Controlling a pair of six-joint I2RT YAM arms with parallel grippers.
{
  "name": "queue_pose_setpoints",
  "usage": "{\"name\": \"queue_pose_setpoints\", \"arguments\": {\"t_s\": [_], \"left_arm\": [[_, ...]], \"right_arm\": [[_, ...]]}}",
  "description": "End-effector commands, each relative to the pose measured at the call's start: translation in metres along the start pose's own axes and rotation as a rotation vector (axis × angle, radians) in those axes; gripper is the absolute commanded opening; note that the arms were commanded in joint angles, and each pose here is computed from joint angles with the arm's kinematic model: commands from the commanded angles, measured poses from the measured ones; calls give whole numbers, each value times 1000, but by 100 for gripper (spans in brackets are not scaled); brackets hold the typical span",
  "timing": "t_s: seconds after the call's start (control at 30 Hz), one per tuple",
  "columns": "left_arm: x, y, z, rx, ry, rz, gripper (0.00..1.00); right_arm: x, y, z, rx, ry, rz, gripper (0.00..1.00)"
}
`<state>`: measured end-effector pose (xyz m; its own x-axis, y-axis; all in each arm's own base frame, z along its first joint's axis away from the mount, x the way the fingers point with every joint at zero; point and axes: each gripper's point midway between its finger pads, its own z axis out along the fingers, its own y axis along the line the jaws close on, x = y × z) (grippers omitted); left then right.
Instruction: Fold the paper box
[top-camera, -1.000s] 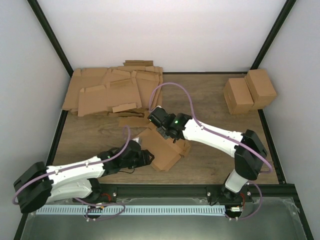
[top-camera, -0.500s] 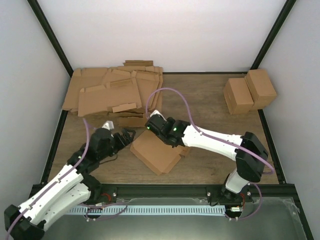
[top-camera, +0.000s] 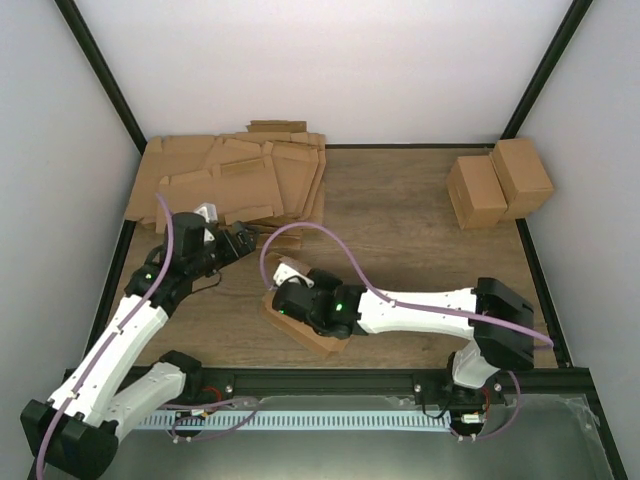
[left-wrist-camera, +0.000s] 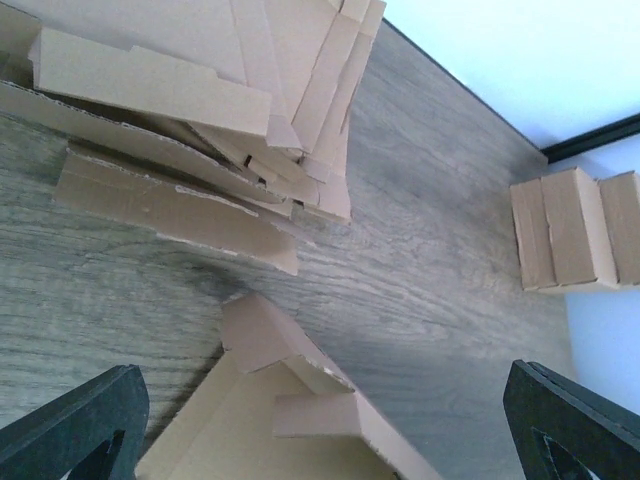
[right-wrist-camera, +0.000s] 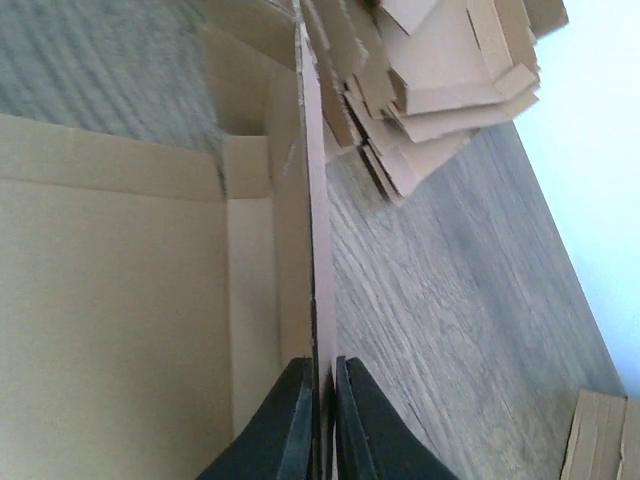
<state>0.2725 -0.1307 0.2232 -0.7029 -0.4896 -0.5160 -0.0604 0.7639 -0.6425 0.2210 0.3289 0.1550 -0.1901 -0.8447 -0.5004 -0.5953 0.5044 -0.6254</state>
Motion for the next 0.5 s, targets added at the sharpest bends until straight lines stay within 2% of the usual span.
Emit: {"name": "queue_pose_setpoints", "arguments": {"t_s": [0.0, 0.1, 0.23, 0.4, 0.47], "left_arm": [[3, 0, 5, -2, 39, 81, 100], [10, 4, 17, -10, 77, 110, 100], [13, 9, 27, -18, 91, 153, 100], [17, 2, 37, 44, 102, 190, 99], [19, -1, 41, 74, 105, 196, 98]], "right_arm": [[-11, -3, -10, 31, -58, 15, 12], [-6, -13, -11, 84, -54, 27, 32], [-6, -24, -22, 77, -71, 103, 52], [-17, -38, -48, -45, -120, 279, 72], [-21, -39, -58, -132, -131, 350, 74]]}}
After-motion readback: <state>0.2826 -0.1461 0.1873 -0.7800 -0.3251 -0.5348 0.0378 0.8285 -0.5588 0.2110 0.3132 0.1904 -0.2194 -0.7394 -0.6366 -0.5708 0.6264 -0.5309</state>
